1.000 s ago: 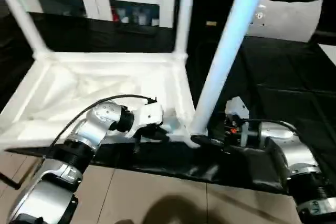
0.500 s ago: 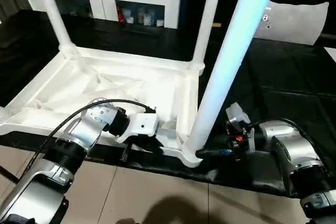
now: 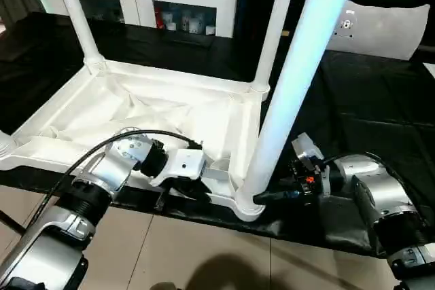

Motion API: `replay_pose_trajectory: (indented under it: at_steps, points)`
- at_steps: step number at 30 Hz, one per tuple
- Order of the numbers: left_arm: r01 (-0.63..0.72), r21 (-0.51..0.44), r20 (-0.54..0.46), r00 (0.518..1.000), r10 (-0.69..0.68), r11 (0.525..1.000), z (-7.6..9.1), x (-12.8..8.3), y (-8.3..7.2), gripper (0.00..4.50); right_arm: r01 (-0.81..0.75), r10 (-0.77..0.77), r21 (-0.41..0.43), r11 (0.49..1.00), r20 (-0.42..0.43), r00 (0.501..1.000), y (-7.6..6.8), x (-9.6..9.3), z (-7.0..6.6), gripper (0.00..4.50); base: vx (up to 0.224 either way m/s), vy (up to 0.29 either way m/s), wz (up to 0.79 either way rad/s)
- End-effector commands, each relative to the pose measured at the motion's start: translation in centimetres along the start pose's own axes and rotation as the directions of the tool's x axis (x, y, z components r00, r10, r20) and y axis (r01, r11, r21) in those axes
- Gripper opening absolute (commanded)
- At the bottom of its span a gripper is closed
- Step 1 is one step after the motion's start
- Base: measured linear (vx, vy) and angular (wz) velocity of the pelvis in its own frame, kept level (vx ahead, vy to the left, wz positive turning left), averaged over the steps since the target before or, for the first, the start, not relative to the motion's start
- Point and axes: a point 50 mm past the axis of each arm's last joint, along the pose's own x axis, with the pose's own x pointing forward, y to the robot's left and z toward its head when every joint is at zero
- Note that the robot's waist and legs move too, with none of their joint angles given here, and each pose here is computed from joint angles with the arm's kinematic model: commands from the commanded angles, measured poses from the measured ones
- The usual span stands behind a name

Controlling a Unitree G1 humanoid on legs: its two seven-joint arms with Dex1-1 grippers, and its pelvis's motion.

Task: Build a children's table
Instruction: Rotate leg to tighten

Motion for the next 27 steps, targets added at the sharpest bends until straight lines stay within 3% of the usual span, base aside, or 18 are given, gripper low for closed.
replay_pose_trajectory:
  at_steps: [1,5,6,14,16,17,19,21,25,27]
  points:
    - [0.075,0.004,-0.016,0.997,-0.075,0.997,-0.1,0.9,-0.7,0.00,-0.045,0.045,0.003,0.999,0.045,0.998,0.2,0.7,0.4,1.93,0.000,0.000,0.00]
    - [-0.002,-0.079,0.039,0.999,0.005,0.997,0.3,1.3,0.1,0.00,0.086,-0.090,0.058,0.995,0.059,0.994,-0.3,1.4,0.4,1.93,0.000,0.000,0.00]
    - [-0.086,-0.140,0.053,0.994,0.094,0.986,0.5,1.5,0.9,0.00,0.184,-0.189,0.085,0.979,0.058,0.980,-0.7,2.0,0.4,1.93,0.000,0.000,0.00]
    - [-0.244,-0.239,0.046,0.964,0.262,0.940,1.3,2.2,2.5,0.00,0.386,-0.404,0.167,0.907,0.090,0.911,-1.7,4.7,0.6,1.92,0.000,0.000,0.00]
    - [-0.311,-0.289,0.036,0.941,0.335,0.905,1.8,2.6,3.3,0.00,0.476,-0.495,0.193,0.858,0.063,0.866,-2.1,5.8,0.6,1.92,0.000,0.000,0.00]
    - [-0.374,-0.337,0.030,0.913,0.406,0.864,2.2,2.9,4.0,0.00,0.568,-0.590,0.225,0.792,0.042,0.806,-2.8,6.7,0.7,1.92,0.000,0.000,0.00]
    - [-0.408,-0.365,0.026,0.894,0.448,0.837,2.5,3.2,4.4,0.00,0.622,-0.646,0.240,0.745,0.032,0.762,-3.2,7.1,0.8,1.91,0.000,0.000,0.00]
    - [-0.476,-0.394,0.005,0.854,0.520,0.786,2.9,3.6,5.1,0.00,0.697,-0.732,0.284,0.658,0.024,0.681,-3.8,7.8,1.1,1.91,0.000,0.000,0.00]
    - [-0.514,-0.383,-0.023,0.836,0.548,0.767,3.1,3.9,5.3,0.00,0.751,-0.783,0.267,0.604,0.026,0.621,-4.1,8.0,1.4,1.91,0.000,0.000,0.00]
    - [-0.520,-0.372,-0.036,0.836,0.548,0.769,3.1,3.9,5.3,0.00,0.769,-0.807,0.269,0.579,0.058,0.588,-4.3,7.5,1.6,2.47,0.000,0.000,0.00]
